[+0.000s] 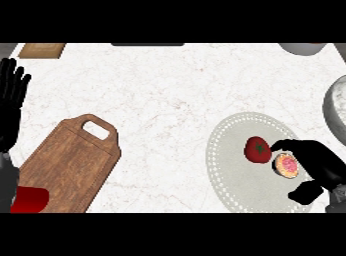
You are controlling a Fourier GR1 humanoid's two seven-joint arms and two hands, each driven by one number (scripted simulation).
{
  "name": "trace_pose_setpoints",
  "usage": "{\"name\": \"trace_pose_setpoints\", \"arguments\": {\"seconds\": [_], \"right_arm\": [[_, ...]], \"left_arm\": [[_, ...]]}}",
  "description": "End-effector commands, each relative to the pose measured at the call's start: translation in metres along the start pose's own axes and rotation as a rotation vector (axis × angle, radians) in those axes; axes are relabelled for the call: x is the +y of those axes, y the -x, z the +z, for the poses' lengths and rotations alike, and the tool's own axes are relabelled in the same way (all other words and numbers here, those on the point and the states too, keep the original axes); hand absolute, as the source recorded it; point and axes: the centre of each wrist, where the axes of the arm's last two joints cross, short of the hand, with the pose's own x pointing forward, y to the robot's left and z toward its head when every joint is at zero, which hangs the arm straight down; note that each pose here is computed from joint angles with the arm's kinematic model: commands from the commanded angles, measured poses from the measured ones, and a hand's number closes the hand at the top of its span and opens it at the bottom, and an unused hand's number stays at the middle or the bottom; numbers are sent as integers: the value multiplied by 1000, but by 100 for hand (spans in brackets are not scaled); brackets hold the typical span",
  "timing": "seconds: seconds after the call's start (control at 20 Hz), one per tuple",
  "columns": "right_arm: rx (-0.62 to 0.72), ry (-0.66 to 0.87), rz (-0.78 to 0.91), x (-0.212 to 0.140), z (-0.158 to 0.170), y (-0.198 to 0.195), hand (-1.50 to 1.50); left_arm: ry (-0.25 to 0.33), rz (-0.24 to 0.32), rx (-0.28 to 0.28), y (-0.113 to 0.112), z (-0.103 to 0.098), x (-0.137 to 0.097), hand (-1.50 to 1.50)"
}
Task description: Pick the cupcake from the placemat and place it in the bowl
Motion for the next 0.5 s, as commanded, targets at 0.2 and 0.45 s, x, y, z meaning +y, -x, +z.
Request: {"name": "trace_pose_setpoints", "arguments": {"seconds": [0.2,0.45], "right_arm": [[-54,76,33,16,1,4,150],[270,94,42,-45,93,163,150]], "left_arm": [[13,7,-2,-5,1,20,0],[-60,-12,11,0,6,18,0]]}}
